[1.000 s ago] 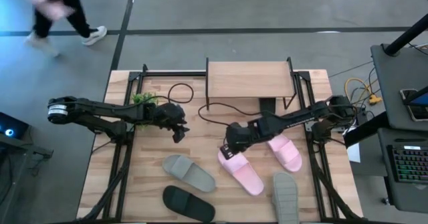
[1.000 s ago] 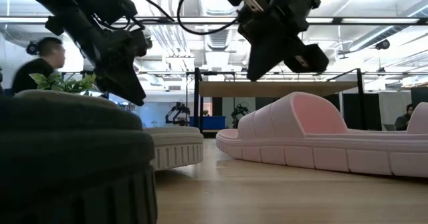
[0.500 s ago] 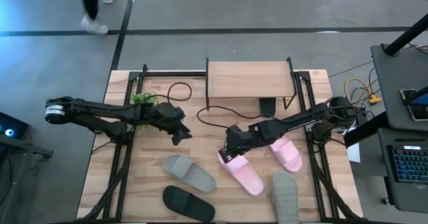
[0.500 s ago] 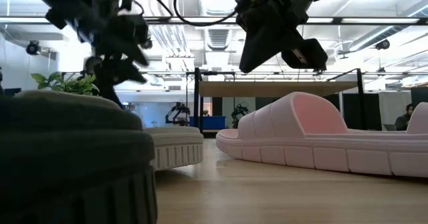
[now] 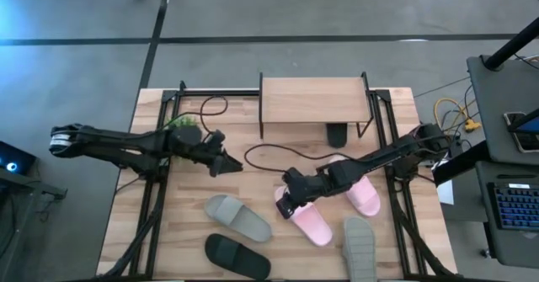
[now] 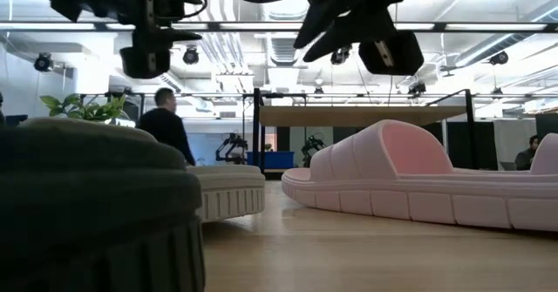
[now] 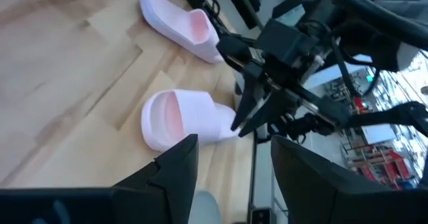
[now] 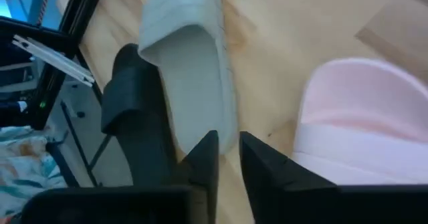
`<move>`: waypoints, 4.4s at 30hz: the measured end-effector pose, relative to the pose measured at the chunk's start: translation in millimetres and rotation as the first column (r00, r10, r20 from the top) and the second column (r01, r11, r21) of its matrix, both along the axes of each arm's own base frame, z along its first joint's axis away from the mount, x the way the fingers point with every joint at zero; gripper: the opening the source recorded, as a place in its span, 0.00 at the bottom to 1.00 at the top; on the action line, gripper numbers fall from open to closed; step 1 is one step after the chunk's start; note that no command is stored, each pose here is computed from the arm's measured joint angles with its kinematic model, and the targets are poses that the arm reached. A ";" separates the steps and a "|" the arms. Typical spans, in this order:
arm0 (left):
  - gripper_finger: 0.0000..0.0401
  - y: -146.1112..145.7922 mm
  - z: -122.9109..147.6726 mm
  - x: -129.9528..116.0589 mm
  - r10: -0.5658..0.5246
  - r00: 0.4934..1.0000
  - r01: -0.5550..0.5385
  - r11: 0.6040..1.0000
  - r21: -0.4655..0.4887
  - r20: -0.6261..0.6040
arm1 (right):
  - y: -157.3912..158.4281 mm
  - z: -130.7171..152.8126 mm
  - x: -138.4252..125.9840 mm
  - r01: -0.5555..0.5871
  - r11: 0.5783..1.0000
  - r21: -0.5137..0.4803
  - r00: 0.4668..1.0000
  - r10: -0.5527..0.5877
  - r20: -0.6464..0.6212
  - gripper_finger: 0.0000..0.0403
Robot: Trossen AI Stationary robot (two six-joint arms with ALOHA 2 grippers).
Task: Pick and place slides into the shelf
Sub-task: Move the black slipper under the shelf
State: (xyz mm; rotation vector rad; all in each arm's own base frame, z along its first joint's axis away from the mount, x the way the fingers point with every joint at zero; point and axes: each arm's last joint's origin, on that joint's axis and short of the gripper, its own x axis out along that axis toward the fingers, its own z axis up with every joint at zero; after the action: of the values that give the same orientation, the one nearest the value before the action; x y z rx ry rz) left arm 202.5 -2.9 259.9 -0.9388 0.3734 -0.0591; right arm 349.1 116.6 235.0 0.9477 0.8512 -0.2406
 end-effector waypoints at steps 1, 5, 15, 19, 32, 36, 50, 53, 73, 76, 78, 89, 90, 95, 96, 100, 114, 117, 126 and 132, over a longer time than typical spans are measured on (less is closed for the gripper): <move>0.43 -2.0 0.0 -1.7 -0.010 1.000 0.010 1.000 0.001 0.001 | 3.3 0.7 -0.3 0.004 1.000 0.015 1.000 -0.004 0.007 0.17; 0.43 -8.5 -7.1 -7.7 -0.051 0.998 0.052 0.998 0.022 -0.041 | 22.4 10.1 1.9 0.028 0.989 0.147 0.994 -0.043 0.102 0.28; 0.43 -23.9 -17.4 -31.7 -0.203 0.959 0.230 0.965 0.127 -0.197 | 65.0 4.0 7.8 0.287 0.858 0.426 0.921 -0.370 0.125 0.43; 0.43 -29.2 -17.0 -43.0 -0.255 0.942 0.292 0.943 0.159 -0.220 | 88.0 -4.0 24.0 0.299 0.829 0.473 0.921 -0.381 0.086 0.42; 0.43 -42.2 -11.0 -55.9 -0.349 0.919 0.379 0.911 0.164 -0.186 | 137.3 -30.1 101.0 0.279 0.828 0.486 0.930 -0.360 0.080 0.42; 0.43 -45.3 -12.7 -61.6 -0.374 0.903 0.410 0.898 0.160 -0.213 | 148.7 -46.2 118.0 0.290 0.824 0.487 0.930 -0.363 0.060 0.43; 0.43 -46.8 -9.1 -70.8 -0.398 0.898 0.428 0.888 0.166 -0.187 | 155.0 -62.8 129.3 0.395 0.856 0.333 0.915 -0.397 -0.065 0.43; 0.43 -46.6 -9.7 -71.2 -0.398 0.897 0.430 0.887 0.167 -0.194 | 153.1 -62.7 131.2 0.396 0.854 0.336 0.914 -0.401 -0.059 0.42; 0.43 -45.5 -34.6 -73.9 -0.389 0.876 0.445 0.879 0.168 -0.286 | 132.9 -77.4 149.8 0.368 0.860 0.353 0.924 -0.379 -0.040 0.13; 0.43 -45.7 -34.0 -73.0 -0.387 0.879 0.442 0.881 0.171 -0.279 | 134.6 -77.4 149.0 0.360 0.863 0.354 0.928 -0.370 -0.042 0.04; 0.43 -45.4 -33.8 -73.1 -0.381 0.882 0.438 0.881 0.181 -0.277 | 134.8 -77.6 148.6 0.369 0.858 0.358 0.925 -0.378 -0.048 0.04; 0.43 -45.2 -32.8 -73.4 -0.378 0.886 0.433 0.882 0.186 -0.269 | 134.7 -19.2 112.5 0.576 0.789 0.215 0.813 -0.579 -0.056 0.03; 0.43 -45.1 -33.0 -73.6 -0.378 0.885 0.433 0.882 0.186 -0.271 | 135.3 -11.1 104.5 0.611 0.766 0.201 0.788 -0.614 -0.055 0.03; 0.43 -45.1 -32.4 -73.8 -0.378 0.887 0.432 0.882 0.187 -0.266 | 139.6 14.1 73.3 0.728 0.662 0.177 0.679 -0.733 -0.048 0.03; 0.43 -45.1 -32.4 -73.7 -0.378 0.887 0.432 0.882 0.187 -0.265 | 140.7 16.0 70.4 0.731 0.660 0.174 0.676 -0.735 -0.050 0.03; 0.43 -45.3 -32.4 -73.0 -0.378 0.888 0.431 0.882 0.187 -0.264 | 140.2 19.8 65.3 0.742 0.650 0.165 0.665 -0.744 -0.061 0.03; 0.43 -44.9 -30.1 -74.1 -0.363 0.896 0.408 0.901 0.147 -0.257 | 48.1 16.7 52.4 0.810 0.460 -0.365 0.463 -0.882 -0.084 0.03; 0.43 -44.7 -29.5 -74.7 -0.363 0.897 0.406 0.902 0.146 -0.252 | 30.1 17.7 57.2 0.803 0.449 -0.393 0.475 -0.879 -0.035 0.03; 0.43 -45.2 -31.2 -73.1 -0.362 0.894 0.408 0.902 0.145 -0.265 | -13.3 -11.7 64.0 0.783 0.376 -0.495 0.402 -0.914 -0.058 0.03; 0.43 -45.8 -32.9 -71.5 -0.358 0.891 0.407 0.903 0.139 -0.280 | -23.4 -33.5 69.4 0.746 0.430 -0.510 0.454 -0.887 -0.084 0.03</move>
State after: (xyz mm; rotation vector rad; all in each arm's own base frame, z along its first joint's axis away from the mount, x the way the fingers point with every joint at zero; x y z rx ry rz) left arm 131.0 -48.7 226.9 -0.6675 0.7838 -0.2662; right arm 418.5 93.2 201.5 0.8671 0.5165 -1.4754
